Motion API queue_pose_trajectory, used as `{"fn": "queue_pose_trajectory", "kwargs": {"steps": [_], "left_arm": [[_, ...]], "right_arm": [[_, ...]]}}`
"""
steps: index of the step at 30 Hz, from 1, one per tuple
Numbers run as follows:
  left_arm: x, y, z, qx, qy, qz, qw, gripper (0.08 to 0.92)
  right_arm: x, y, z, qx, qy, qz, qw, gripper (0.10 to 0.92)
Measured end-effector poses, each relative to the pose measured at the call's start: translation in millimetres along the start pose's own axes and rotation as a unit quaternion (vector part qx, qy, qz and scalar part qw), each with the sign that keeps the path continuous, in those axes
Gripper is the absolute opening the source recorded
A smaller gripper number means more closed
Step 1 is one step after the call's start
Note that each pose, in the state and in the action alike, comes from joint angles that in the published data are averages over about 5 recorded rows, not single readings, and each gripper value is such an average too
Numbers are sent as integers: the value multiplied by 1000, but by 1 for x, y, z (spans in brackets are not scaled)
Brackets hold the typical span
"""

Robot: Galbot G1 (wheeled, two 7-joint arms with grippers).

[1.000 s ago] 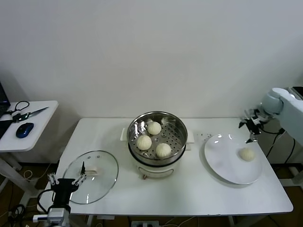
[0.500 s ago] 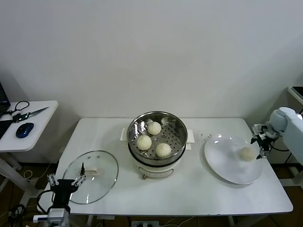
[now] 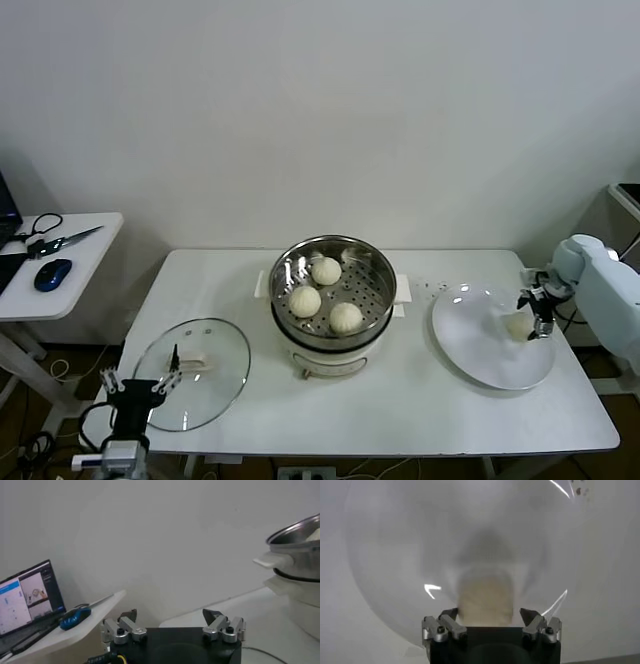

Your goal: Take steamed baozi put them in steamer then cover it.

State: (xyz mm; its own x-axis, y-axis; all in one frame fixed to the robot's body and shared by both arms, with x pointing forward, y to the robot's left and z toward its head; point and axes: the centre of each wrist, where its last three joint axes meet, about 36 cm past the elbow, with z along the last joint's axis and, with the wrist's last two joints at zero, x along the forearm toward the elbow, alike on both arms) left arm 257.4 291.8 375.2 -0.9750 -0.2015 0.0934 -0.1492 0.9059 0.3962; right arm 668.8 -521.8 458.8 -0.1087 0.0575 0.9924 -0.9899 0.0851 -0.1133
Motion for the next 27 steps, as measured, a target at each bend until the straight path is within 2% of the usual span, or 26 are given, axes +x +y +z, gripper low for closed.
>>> {"fn": "queue_pose_trajectory", "kwargs": {"steps": [8, 16, 27], "left_arm": [[1, 1, 0, -1, 1, -1, 1000, 823], [2, 1, 0, -1, 0, -1, 1000, 823], [2, 2, -1, 0, -2, -1, 1000, 823]], "right_arm": [[-4, -4, -6, 1, 0, -6, 1000, 820], [-5, -6, -6, 1, 2, -8, 1000, 679], [11, -12, -4, 2, -5, 2, 1000, 652]]}}
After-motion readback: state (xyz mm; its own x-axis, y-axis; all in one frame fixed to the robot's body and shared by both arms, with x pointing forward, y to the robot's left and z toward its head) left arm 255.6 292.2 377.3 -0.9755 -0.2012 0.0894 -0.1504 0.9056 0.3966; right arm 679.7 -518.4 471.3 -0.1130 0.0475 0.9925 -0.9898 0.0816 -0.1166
